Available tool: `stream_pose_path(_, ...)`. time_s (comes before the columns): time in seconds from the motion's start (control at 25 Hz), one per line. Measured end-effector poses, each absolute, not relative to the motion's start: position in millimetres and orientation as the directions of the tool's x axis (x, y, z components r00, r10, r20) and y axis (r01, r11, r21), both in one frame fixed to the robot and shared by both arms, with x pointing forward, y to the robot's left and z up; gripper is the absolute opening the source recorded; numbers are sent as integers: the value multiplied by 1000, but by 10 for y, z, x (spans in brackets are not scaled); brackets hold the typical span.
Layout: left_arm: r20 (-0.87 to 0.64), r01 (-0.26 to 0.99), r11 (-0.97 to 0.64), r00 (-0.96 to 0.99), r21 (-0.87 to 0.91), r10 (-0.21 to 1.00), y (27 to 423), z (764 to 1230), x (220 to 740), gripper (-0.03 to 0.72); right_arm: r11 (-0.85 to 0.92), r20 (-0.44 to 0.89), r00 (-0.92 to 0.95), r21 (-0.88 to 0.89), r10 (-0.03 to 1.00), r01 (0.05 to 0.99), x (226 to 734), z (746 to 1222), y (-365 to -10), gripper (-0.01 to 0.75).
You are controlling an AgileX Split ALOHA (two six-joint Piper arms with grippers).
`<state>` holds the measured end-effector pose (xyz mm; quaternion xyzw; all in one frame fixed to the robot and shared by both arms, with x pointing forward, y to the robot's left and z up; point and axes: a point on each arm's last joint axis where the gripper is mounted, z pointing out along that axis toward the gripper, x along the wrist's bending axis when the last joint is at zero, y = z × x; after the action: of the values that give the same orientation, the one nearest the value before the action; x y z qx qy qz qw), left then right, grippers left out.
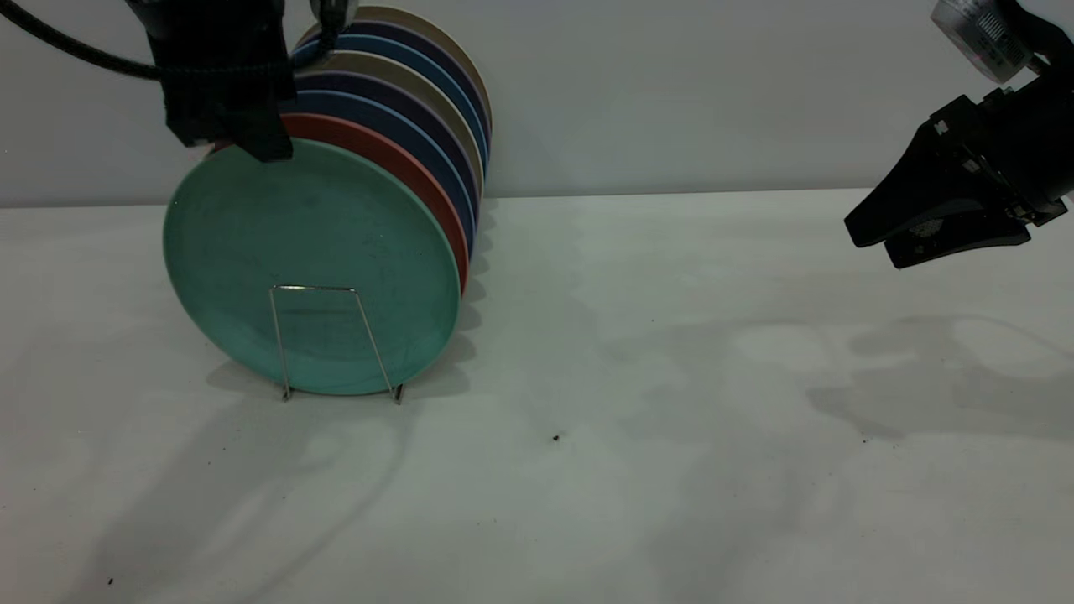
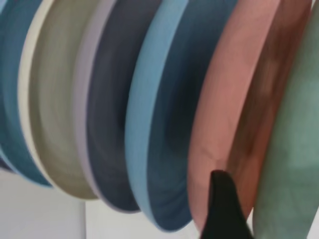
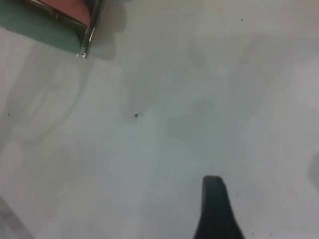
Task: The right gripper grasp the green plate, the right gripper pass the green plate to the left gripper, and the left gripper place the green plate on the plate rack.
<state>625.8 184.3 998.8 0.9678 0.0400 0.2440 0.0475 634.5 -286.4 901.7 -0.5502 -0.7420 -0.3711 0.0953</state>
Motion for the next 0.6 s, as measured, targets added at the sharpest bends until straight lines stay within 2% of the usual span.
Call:
stream_pose_path(0.16,508,53,-990,854,128,111,1881,10289,6149,582,119,549,-376,446,747,887,6347,9017,-2865,535)
stream_pose_path(0.32,492,100,-985,856,142,158,1942,10543,5978,585,119,548,-376,446,747,887,6347,9016,-2866,535)
stream_pose_path(0.4,460,208,-959,844,191,275,1984,10601,5928,585,123,550,-379,445,744,887,6343,9017,-2853,535)
stream_pose_path(0.48,398,398,-877,783,270,477,2044,10612,5912,585,151,542,-395,440,742,885,6331,9012,-2802,535)
stream_pose_path(0.6,247,716,-609,557,340,793,2189,10584,5890,585,227,468,-412,402,782,887,6299,9029,-2635,535)
